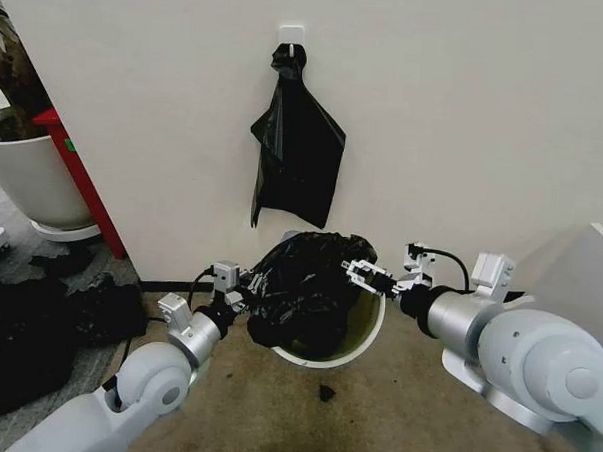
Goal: Place the garbage bag over the trash bin.
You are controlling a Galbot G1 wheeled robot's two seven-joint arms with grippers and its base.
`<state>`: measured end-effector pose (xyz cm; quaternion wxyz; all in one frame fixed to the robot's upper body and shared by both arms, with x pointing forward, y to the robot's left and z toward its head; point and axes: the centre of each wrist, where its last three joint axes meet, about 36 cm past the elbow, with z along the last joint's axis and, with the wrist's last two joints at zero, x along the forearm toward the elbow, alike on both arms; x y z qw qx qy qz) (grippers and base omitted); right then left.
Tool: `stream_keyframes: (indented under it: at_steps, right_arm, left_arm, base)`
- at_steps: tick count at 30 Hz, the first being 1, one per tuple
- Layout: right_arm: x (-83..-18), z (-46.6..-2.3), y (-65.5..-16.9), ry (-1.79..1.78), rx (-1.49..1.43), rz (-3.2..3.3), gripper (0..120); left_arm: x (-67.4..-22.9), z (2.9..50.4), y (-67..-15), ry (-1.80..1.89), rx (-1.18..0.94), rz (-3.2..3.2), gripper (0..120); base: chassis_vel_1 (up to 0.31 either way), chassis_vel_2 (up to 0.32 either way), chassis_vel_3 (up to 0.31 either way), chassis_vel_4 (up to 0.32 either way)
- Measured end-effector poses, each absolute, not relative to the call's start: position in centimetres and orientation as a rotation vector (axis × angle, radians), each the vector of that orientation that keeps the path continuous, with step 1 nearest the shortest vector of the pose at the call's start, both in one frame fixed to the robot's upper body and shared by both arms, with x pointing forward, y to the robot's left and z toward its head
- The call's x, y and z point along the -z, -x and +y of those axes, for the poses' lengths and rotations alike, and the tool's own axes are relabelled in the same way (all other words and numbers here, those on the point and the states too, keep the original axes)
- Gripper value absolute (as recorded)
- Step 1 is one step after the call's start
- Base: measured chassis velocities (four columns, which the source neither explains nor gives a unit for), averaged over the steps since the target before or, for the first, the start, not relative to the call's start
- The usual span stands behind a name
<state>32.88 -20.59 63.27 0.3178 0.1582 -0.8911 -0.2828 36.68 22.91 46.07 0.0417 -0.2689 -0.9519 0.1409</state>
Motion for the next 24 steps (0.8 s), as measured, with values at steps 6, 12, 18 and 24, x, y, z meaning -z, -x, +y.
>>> stream_keyframes:
  at_steps: [6,12,18,24]
  right_arm:
    - [-63.01,-20.34,-32.64,-0.413,0.733,-2.331,78]
    - [-62.91,-20.43,-32.31,-0.409,0.72,-2.332,55]
    - [-63.01,-20.53,-32.12,-0.43,0.72,-2.334,34]
    - [-62.89,-20.74,-32.03,-0.434,0.713,-2.331,12]
  left_arm:
    - [-46.32,22.84,-36.71,0.836,-0.431,-2.917,5]
    - [-46.37,22.94,-36.98,0.835,-0.429,-2.921,5]
    - [-46.24,22.92,-36.99,0.834,-0.432,-2.916,5]
    - [-46.06,23.01,-36.82,0.826,-0.441,-2.909,5]
  base:
    - [0.0,0.0,0.0,0.0]
    - [0.0,0.0,0.0,0.0]
    - [0.0,0.0,0.0,0.0]
    - [0.0,0.0,0.0,0.0]
